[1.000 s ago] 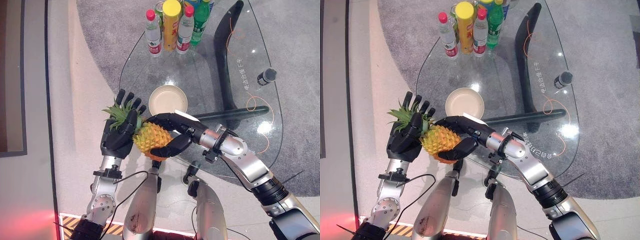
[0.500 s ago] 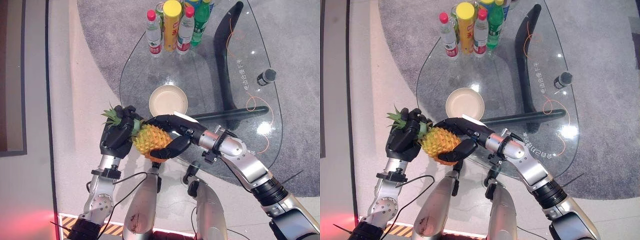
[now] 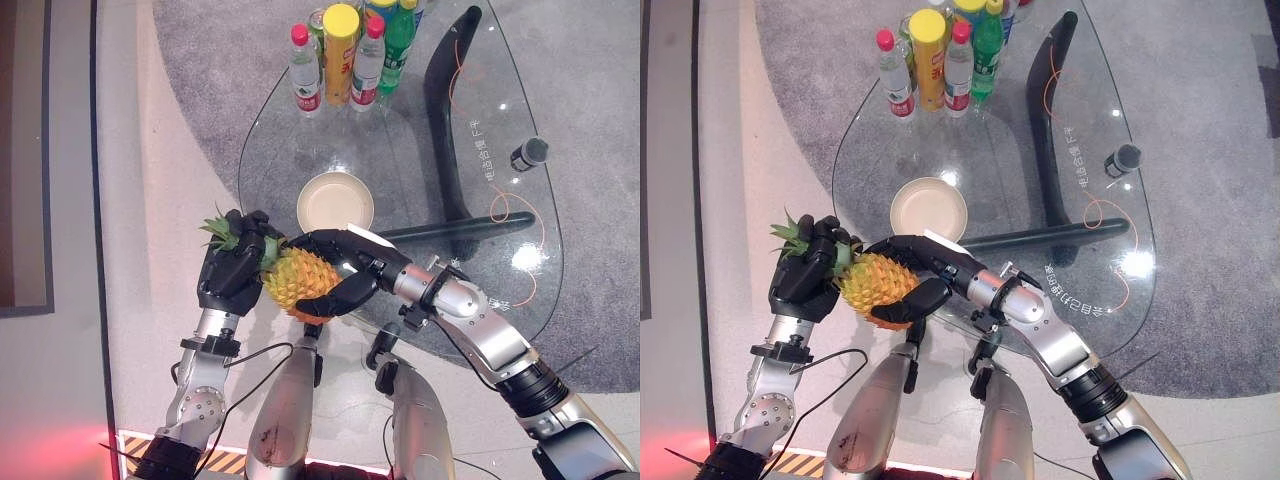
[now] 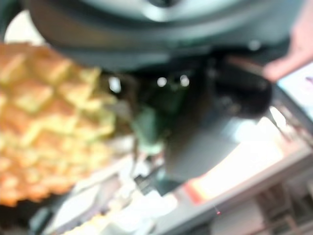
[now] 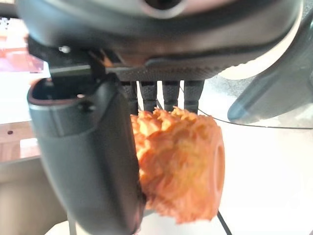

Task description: Pick up the fruit to the plate

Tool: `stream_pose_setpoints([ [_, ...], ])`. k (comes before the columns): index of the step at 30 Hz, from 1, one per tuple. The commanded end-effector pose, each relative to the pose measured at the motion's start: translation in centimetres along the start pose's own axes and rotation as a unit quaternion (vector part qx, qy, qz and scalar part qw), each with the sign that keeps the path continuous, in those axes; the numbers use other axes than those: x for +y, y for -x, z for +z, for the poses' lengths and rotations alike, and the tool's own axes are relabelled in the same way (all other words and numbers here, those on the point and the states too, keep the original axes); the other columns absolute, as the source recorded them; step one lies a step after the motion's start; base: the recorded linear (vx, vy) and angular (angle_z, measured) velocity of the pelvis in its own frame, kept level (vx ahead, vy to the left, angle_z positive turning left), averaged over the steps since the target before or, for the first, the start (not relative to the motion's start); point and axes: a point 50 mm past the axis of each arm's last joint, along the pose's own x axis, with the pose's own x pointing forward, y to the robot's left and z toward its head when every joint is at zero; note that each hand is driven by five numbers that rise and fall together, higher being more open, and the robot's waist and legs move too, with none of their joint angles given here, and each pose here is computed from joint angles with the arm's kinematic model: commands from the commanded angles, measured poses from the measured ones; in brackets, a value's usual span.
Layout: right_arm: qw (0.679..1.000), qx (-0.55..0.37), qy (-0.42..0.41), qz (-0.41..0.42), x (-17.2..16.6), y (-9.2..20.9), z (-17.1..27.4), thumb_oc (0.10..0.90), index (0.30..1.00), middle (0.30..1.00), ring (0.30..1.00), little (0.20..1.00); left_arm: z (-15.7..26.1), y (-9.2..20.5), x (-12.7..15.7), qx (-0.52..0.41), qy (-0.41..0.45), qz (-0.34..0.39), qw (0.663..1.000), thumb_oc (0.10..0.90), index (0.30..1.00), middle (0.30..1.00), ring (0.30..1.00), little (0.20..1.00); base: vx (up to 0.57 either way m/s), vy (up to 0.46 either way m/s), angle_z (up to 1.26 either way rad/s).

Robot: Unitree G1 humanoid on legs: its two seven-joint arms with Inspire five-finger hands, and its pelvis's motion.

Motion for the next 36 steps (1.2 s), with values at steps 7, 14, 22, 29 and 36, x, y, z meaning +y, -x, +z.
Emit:
stream_pose_setpoints([
  [7,0.992,-0.109,0.044,-0.051,0.2,0.5,4.0,0.800,0.900,0.900,0.900,0.900,3.7,-3.6,-7.0,-0.131,0.030,-0.200,0.971,0.100,0.300,0.300,0.300,0.200,0.00,0.010,0.00],
  [14,0.982,-0.124,0.066,-0.125,-1.4,2.8,4.3,0.800,0.900,0.900,0.900,0.900,4.2,-3.3,-6.7,-0.140,0.023,-0.194,0.971,0.100,0.300,0.300,0.300,0.200,0.00,0.006,-0.01],
  [22,0.966,-0.122,0.094,-0.208,-3.0,5.4,4.1,0.800,0.900,0.900,0.900,0.900,4.8,-2.9,-6.5,-0.152,0.015,-0.185,0.971,0.100,0.300,0.300,0.300,0.200,0.00,0.003,-0.01],
  [29,0.950,-0.123,0.102,-0.268,-3.7,7.4,3.8,0.800,0.900,0.900,0.900,0.900,5.2,-2.4,-6.1,-0.161,0.006,-0.177,0.971,0.100,0.300,0.300,0.300,0.200,0.00,0.006,-0.06],
  [36,0.953,-0.103,0.090,-0.271,-3.7,8.4,3.0,0.800,0.900,0.900,0.900,0.900,6.6,-1.9,-5.5,-0.211,-0.066,-0.123,0.967,0.100,0.300,0.300,0.300,0.200,0.00,0.001,-0.01],
])
